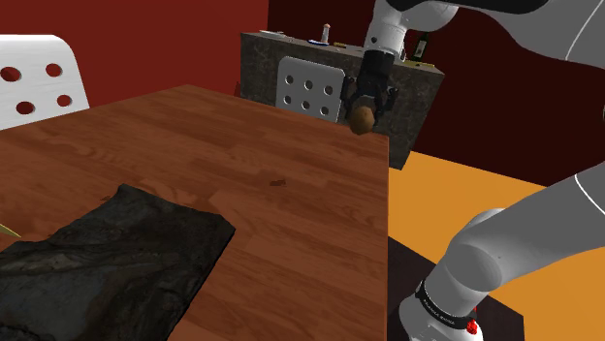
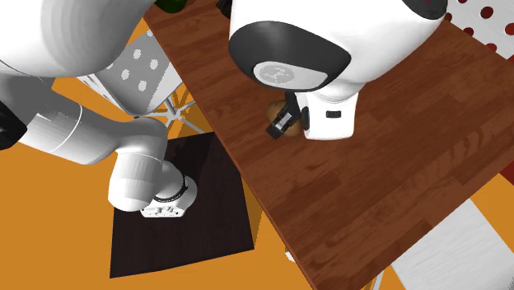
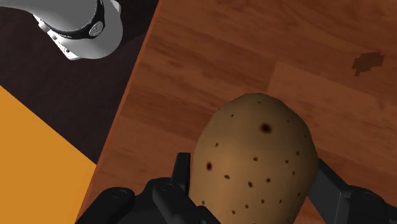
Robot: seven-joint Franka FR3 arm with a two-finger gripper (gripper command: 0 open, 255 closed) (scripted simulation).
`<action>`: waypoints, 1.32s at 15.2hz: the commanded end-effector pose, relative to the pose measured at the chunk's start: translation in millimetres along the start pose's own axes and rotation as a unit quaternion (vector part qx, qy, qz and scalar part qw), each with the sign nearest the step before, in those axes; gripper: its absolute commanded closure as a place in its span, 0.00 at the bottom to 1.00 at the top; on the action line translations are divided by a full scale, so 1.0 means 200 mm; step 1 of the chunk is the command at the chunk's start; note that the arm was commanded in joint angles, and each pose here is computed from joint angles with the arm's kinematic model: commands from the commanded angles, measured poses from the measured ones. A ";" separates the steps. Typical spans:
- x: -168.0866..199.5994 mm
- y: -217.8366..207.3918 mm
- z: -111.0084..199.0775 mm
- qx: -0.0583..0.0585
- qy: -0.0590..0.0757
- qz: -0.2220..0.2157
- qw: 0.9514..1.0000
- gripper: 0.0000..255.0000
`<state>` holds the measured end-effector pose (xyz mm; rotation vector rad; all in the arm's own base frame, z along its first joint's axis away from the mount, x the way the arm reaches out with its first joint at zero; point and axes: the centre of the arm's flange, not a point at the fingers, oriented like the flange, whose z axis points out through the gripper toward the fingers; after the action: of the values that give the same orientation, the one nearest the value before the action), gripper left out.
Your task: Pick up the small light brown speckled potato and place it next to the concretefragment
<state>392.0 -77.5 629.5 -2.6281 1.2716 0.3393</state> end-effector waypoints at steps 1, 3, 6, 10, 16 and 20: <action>-0.01 0.00 -0.04 0.000 0.000 0.000 1.000 1.00; -0.13 -0.05 0.00 0.000 0.000 0.000 1.000 1.00; -0.30 -0.12 0.06 0.000 0.000 0.000 1.000 1.00; -0.54 -0.21 0.13 0.000 0.000 0.000 1.000 1.00; -0.89 -0.35 0.25 0.000 0.000 0.000 1.000 1.00; -1.12 -0.44 0.33 0.000 0.000 0.000 1.000 1.00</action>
<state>322.8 152.1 641.2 -2.6296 1.2694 0.3389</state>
